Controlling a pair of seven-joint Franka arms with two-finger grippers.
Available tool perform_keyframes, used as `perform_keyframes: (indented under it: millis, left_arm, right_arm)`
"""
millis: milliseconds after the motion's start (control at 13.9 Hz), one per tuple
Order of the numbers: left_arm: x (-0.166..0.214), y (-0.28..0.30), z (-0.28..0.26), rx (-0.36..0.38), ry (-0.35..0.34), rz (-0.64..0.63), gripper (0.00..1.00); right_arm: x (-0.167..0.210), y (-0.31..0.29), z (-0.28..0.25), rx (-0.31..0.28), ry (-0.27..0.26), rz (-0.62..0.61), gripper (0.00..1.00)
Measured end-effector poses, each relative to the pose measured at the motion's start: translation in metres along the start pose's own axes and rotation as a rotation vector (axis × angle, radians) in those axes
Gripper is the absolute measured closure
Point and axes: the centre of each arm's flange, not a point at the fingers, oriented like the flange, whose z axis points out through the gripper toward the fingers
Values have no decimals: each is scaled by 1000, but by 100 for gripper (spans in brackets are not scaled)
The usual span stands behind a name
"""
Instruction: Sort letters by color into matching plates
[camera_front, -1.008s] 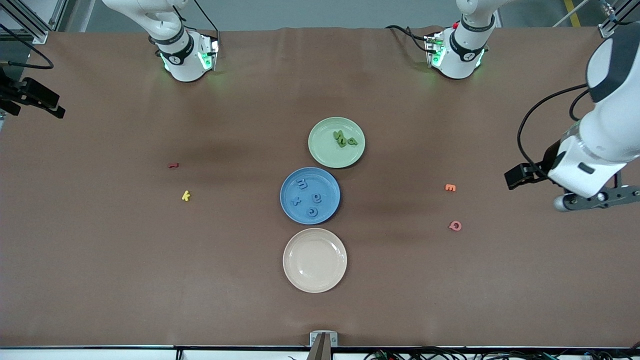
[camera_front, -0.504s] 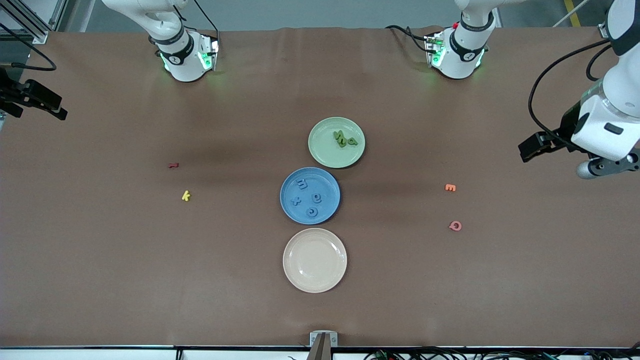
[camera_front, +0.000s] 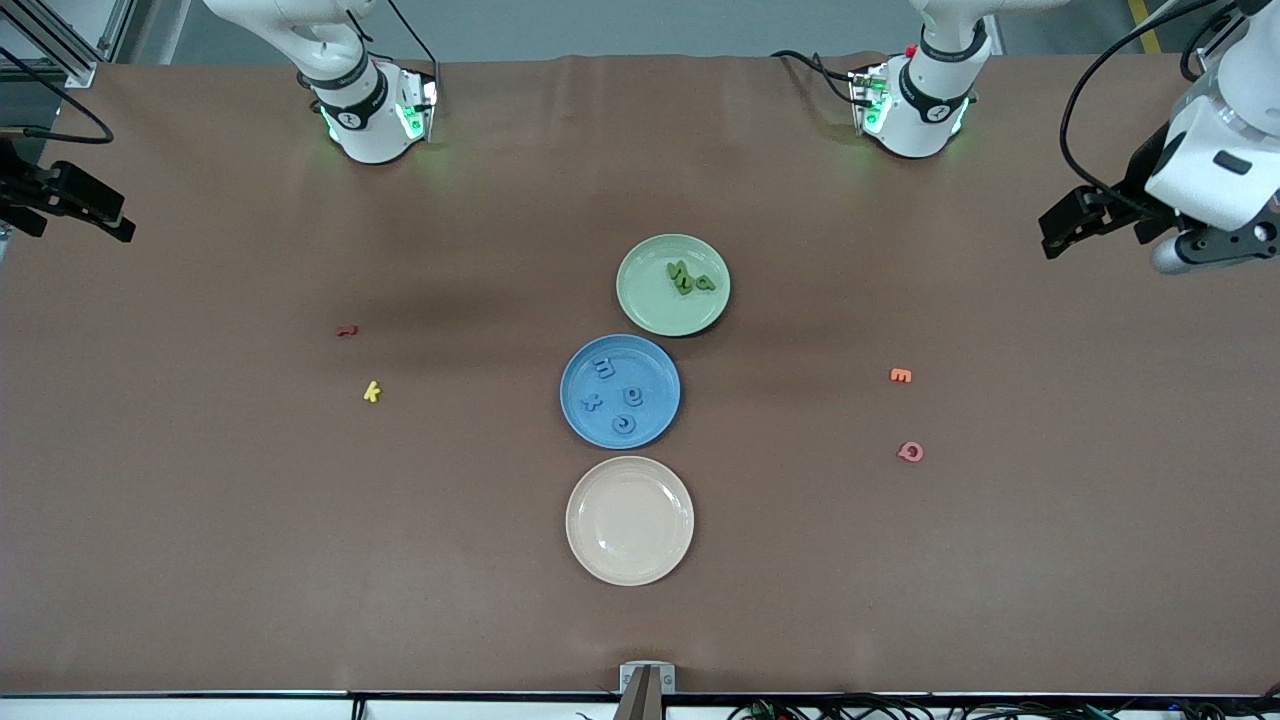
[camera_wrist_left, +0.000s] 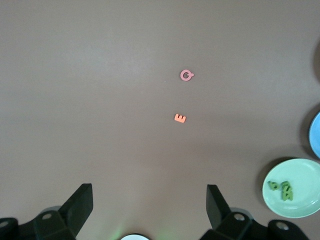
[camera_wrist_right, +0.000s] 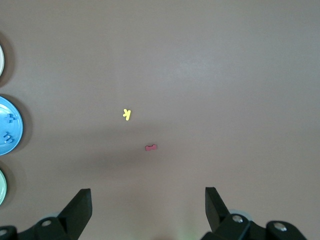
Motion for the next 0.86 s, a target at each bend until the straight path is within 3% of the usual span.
perform_keyframes:
  millis: [864]
  left_arm:
    - [-14, -4, -2, -31, -14, 80, 0]
  right_arm:
    - [0, 0, 0, 0, -2, -42, 0]
